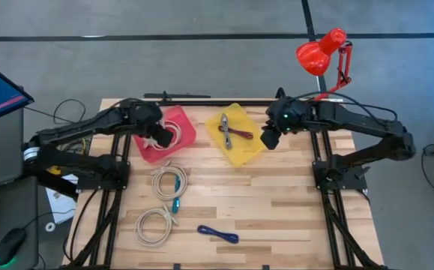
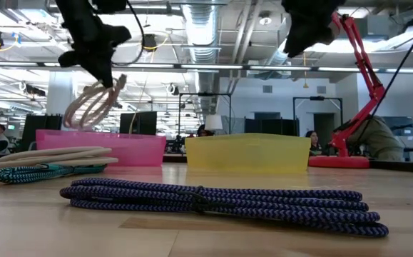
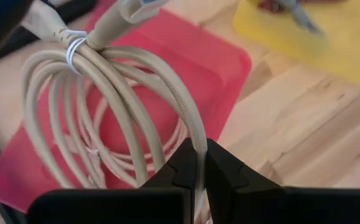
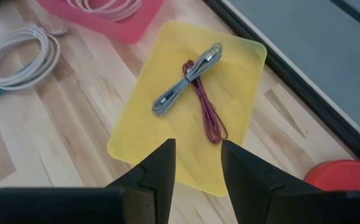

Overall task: Pick & Place USB Port
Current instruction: Put the white HDMI cable into the pink transparent bin

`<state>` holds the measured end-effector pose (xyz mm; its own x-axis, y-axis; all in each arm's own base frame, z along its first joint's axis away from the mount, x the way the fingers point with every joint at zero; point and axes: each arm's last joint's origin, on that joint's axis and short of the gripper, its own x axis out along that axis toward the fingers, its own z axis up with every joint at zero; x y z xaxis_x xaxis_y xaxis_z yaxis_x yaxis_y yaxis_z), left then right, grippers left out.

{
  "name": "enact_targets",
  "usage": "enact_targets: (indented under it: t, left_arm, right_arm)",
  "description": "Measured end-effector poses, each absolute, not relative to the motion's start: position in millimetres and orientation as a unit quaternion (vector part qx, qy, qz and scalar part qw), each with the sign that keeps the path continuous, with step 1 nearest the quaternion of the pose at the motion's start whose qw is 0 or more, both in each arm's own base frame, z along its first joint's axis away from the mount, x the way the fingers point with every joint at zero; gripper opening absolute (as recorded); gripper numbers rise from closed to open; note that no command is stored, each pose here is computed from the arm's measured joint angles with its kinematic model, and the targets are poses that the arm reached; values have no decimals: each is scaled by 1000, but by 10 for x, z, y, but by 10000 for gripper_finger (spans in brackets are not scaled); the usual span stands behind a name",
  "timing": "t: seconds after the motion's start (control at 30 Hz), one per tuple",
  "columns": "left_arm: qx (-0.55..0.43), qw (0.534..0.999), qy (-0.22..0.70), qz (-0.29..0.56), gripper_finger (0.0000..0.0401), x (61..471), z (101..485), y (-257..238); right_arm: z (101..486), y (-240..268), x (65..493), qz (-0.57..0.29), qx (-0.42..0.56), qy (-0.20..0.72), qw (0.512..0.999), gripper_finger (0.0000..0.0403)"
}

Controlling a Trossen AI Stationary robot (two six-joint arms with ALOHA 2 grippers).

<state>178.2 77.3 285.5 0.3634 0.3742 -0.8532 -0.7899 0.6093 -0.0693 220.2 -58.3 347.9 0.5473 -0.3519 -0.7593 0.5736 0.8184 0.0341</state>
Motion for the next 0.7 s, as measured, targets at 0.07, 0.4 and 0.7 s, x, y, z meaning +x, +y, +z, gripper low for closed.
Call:
enact_targets:
  t: [0.07,0.4,0.7]
  left_arm:
    - [-240,782,447,362,13,1845,2788,794]
    - [-229,744,514,360,13,2029,2474,866]
    - [-249,714,543,366,13,1901,1997,810]
  right_arm:
    - [3451,-591,2234,-267,140,400,865,121]
    - [3432,-596,2256,-267,140,404,864,120]
    - [3433,-596,2255,-267,140,404,864,120]
